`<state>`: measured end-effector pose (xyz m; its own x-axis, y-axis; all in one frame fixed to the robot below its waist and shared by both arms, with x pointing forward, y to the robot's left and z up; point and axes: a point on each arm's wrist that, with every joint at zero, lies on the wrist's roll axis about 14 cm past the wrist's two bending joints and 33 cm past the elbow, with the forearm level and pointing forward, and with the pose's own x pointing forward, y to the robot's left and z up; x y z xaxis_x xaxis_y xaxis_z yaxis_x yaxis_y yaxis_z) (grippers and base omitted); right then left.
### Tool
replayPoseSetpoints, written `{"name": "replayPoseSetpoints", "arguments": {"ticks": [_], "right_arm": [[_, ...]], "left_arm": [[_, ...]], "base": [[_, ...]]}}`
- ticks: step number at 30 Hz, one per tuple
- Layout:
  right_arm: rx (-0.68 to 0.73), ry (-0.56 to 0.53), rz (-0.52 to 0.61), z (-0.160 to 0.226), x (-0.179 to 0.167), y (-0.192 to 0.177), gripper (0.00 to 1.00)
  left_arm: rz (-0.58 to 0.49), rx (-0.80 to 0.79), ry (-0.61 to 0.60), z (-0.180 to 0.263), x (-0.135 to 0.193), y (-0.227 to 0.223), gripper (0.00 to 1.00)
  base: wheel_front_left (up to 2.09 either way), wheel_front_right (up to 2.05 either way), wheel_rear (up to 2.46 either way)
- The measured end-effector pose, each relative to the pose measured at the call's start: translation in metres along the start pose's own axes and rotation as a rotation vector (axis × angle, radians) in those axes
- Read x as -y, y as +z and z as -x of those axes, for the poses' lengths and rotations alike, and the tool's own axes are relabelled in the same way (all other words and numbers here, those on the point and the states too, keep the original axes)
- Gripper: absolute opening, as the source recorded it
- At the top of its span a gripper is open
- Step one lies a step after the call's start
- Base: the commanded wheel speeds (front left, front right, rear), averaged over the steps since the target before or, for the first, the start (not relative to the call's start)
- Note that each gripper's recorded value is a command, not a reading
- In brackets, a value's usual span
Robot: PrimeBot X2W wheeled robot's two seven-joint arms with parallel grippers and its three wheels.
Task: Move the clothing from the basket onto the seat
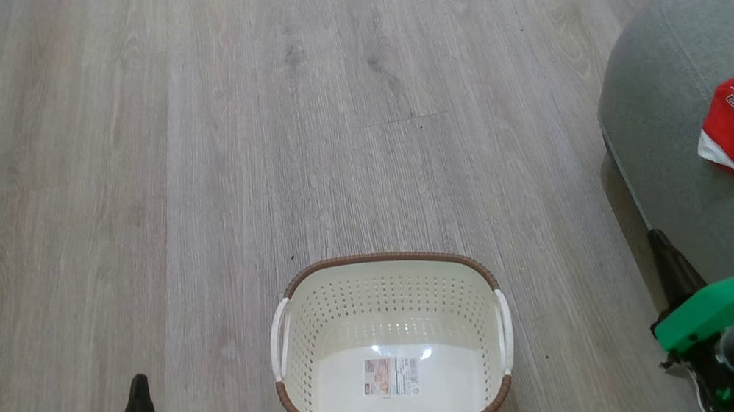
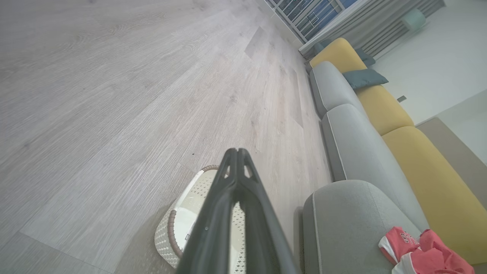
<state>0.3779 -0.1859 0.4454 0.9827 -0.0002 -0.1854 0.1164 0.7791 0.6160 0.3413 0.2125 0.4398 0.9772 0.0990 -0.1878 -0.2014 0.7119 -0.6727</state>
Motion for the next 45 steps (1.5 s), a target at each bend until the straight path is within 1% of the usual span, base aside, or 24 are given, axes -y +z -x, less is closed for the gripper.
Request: {"name": "replayPoseSetpoints", "arguments": {"ticks": [23, 45], "right_arm": [[0.031, -0.001, -0.284, 0.0, 0.0, 0.014, 0.0], [0.054, 0.031, -0.554, 0.0, -0.004, 0.028, 0.0]], "left_arm": [[0.254, -0.015, -0.016, -0.007, 0.009, 0.002, 0.0], [0.497, -0.038, -0.051, -0.014, 0.022, 0.004, 0.0]], "base": [[0.0, 0.0, 0.0], [0.0, 0.0, 0.0]]}}
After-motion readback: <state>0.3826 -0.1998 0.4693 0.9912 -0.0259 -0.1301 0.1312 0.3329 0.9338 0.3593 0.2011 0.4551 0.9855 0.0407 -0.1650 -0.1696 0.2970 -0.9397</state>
